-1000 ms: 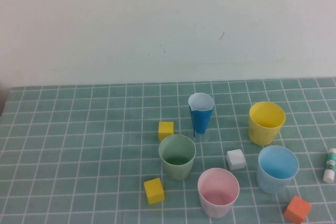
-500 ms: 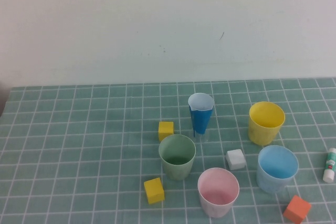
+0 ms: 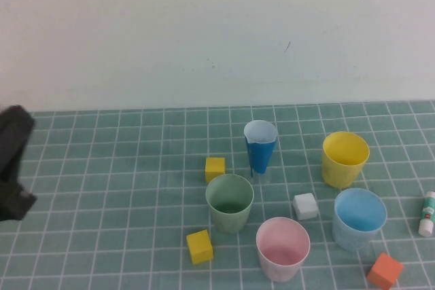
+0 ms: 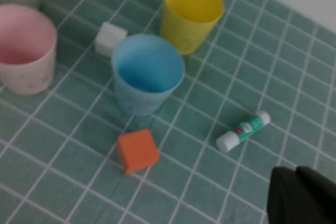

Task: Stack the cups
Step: Pick up the green cup

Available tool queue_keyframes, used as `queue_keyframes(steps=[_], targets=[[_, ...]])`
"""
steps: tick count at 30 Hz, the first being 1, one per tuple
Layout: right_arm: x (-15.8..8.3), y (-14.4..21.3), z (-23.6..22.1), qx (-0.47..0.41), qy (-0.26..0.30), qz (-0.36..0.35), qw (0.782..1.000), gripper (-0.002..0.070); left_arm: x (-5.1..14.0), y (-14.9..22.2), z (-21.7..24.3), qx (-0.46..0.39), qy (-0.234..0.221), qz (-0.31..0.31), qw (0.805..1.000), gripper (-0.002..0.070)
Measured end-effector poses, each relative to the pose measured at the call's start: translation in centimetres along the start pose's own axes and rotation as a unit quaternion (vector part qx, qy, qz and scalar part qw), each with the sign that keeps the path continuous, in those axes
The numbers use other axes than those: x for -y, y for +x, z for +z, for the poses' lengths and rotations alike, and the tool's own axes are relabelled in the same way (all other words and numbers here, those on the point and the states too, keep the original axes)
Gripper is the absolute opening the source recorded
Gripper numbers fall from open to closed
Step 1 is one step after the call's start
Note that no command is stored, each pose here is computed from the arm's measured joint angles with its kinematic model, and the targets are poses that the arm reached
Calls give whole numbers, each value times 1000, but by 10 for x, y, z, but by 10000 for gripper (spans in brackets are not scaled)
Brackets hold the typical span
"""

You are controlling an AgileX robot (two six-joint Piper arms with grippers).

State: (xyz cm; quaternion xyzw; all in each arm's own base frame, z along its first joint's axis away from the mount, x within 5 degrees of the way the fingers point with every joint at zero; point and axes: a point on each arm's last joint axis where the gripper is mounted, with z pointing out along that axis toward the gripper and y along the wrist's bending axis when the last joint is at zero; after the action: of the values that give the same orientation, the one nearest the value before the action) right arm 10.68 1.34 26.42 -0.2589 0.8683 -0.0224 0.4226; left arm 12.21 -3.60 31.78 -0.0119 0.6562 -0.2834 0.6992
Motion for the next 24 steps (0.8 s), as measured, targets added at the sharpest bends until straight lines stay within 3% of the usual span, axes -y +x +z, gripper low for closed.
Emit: queue_keyframes(steps=[6,11,16,21,24], targets=[[-6,-1,3,1,-41,-27,999,-1,-9,32,55,-174,41,-101,979,-2],[-6,-1,3,4,-44,-43,998,-1,-14,34,104,-300,63,-59,950,-2],[-12,4,9,14,-59,-25,998,-1,-16,30,145,-321,83,0,943,-2],[-13,4,12,32,-58,-22,998,-1,12,51,172,-335,122,59,932,-2],[-11,2,12,41,-49,-21,998,-1,22,67,181,-322,101,148,930,-2]])
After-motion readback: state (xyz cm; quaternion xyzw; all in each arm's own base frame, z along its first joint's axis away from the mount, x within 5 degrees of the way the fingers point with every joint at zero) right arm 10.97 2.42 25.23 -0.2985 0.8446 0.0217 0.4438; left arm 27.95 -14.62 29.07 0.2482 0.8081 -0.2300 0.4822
